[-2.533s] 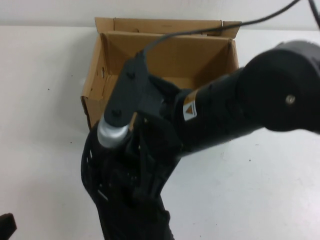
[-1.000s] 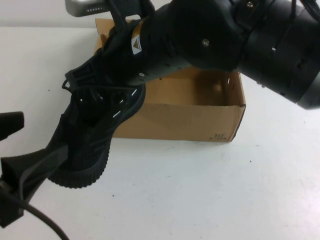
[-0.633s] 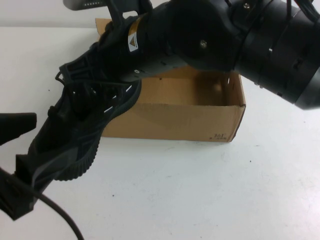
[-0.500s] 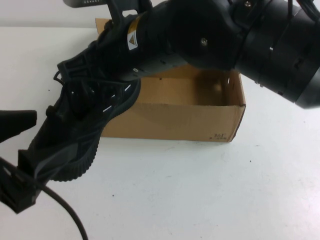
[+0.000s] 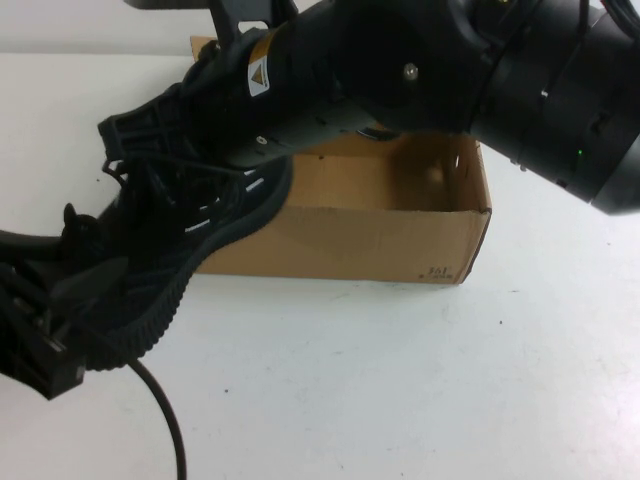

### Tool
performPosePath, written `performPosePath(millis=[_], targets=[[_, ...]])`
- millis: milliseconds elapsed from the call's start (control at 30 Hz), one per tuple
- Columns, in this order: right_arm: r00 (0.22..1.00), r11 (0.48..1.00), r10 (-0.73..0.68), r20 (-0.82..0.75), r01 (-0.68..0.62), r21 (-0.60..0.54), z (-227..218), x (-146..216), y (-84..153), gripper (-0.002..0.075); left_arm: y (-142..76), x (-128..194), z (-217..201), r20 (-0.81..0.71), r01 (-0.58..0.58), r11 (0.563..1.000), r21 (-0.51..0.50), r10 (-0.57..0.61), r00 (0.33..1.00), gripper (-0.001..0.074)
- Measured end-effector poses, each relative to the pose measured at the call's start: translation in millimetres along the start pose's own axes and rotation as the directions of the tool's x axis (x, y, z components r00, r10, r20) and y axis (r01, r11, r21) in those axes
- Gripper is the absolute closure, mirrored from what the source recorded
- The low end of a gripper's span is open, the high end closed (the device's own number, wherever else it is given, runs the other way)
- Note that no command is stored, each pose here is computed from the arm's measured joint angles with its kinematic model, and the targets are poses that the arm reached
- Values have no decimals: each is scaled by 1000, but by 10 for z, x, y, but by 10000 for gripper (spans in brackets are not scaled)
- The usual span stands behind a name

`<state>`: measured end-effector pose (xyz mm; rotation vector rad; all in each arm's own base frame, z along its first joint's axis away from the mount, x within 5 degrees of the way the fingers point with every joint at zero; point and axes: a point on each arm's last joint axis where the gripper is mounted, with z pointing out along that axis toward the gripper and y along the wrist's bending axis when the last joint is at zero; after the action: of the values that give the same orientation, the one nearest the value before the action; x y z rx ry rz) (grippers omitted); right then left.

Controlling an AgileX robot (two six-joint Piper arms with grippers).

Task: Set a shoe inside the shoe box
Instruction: Hand over the shoe, then place the shoe in the shoe box

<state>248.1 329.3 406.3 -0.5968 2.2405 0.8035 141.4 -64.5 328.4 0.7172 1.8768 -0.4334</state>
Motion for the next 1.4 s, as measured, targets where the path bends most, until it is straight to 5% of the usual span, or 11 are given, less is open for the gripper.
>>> performPosePath(millis=[100,500,633,933,1400], targets=[[1000,1000,1,-24,-1,8,-3,20,-6,734,-4,5,0,-6,-3,1000,5,3,1000,684],[992,994,-110,-61,111,6,-11,48,-8,711,-40,11,-1,-13,16,999,44,-15,1000,701],[989,991,-137,-59,136,-17,-11,49,12,618,-54,21,3,-24,17,998,62,-16,1000,701],[971,970,-240,23,241,-43,-275,-43,81,271,-74,24,5,-28,22,996,87,-20,999,702],[884,889,-457,99,451,83,-876,-153,63,209,-65,17,10,-21,18,997,79,-17,1000,703]])
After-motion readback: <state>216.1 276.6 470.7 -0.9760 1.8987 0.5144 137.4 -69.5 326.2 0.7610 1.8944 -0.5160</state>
